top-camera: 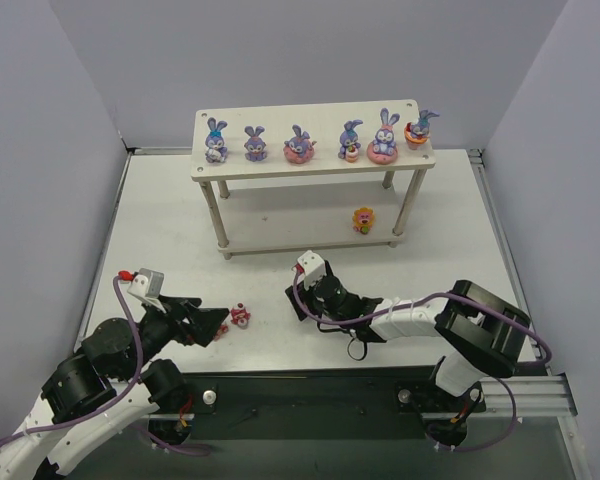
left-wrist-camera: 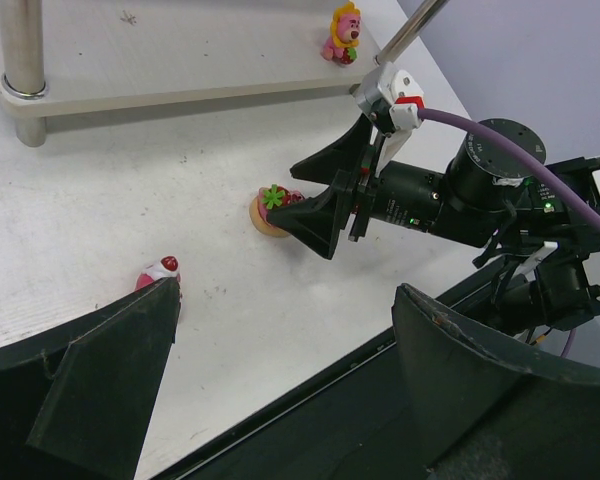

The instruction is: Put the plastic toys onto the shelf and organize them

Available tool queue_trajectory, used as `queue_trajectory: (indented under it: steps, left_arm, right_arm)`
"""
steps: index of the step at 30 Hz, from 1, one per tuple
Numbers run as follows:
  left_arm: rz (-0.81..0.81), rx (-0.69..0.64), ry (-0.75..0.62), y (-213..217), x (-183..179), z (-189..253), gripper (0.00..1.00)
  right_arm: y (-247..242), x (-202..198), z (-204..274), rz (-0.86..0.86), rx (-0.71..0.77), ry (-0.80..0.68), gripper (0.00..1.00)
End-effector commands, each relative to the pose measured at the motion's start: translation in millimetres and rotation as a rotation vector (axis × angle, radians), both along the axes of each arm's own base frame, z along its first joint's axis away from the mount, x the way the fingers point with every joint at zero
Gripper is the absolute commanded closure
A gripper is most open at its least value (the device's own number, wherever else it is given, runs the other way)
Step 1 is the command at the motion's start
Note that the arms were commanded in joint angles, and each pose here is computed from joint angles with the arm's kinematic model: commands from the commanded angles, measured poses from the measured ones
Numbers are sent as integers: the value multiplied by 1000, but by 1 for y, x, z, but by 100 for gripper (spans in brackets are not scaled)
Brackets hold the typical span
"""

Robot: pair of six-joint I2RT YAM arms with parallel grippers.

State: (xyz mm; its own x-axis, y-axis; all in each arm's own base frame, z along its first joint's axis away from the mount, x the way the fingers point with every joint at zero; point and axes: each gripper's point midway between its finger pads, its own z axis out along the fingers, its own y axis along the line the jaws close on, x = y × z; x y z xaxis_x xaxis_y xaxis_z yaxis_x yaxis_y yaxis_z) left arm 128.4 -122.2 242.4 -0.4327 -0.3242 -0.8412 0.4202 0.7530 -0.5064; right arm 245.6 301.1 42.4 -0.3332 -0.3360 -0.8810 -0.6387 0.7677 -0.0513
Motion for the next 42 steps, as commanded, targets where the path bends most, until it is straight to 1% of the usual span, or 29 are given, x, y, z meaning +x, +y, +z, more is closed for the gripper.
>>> queue_trajectory:
  steps: [1, 5, 7, 8, 9, 10, 11, 12, 16, 19, 20, 23, 24, 28, 30, 33, 34, 36, 37, 39, 40, 42]
  left_arm:
    - [-7, -44, -47, -1, 0, 16, 3]
    - [-8, -45, -50, -1, 0, 16, 3]
    - [-7, -48, -50, 0, 0, 17, 3]
    - [-6, -49, -51, 0, 0, 17, 3]
    - [-6, -50, -50, 0, 0, 17, 3]
    - [-6, -55, -54, 0, -1, 18, 3]
    - [-6, -54, -53, 1, -1, 17, 3]
    - [-6, -54, -55, 1, -1, 17, 3]
    - [-7, -60, -55, 1, -2, 18, 3]
    - [-5, -61, -58, 1, -2, 18, 3]
    - [-7, -61, -58, 1, -2, 18, 3]
    - [-8, -62, -57, 1, -2, 18, 3]
    - [-7, -62, -59, 1, -2, 19, 3]
    - [-7, -60, -59, 1, -2, 18, 3]
    - [-9, -60, -59, 1, -2, 18, 2]
    - [-7, -59, -56, 1, -1, 18, 3]
    - [-9, -60, -57, 1, -2, 18, 3]
    - [-7, -57, -57, 1, -2, 18, 3]
    - [-9, -59, -58, 1, -2, 18, 3]
    - [-9, -60, -57, 1, -2, 18, 3]
    - [-9, -59, -56, 1, -2, 18, 3]
    - [-9, -59, -58, 1, -2, 18, 3]
  right_arm:
    - [10, 16, 24, -53, 60, -91, 34]
    - [12, 15, 29, -51, 83, -108, 37]
    - [15, 14, 31, -43, 89, -111, 41]
    - [17, 14, 31, -36, 90, -112, 44]
    - [18, 14, 31, -31, 89, -112, 52]
    - [20, 14, 33, -31, 91, -114, 55]
    - [21, 14, 33, -24, 90, -110, 62]
    - [22, 13, 31, -21, 87, -105, 63]
    - [24, 12, 25, -15, 66, -87, 64]
    - [26, 13, 22, -11, 58, -75, 52]
    - [27, 14, 22, -13, 59, -75, 46]
    - [28, 14, 20, -12, 55, -71, 41]
    - [29, 15, 20, -14, 53, -69, 41]
    - [30, 20, 16, -32, 43, -58, 48]
    - [31, 21, 15, -35, 41, -51, 49]
    - [31, 21, 13, -41, 39, -44, 58]
    - [31, 21, 14, -45, 41, -42, 65]
    - [30, 22, 15, -54, 34, -43, 70]
    - [29, 23, 14, -56, 27, -41, 82]
    - [28, 24, 18, -70, 32, -47, 91]
    - [27, 25, 19, -74, 30, -46, 99]
    - [26, 25, 26, -79, 38, -54, 100]
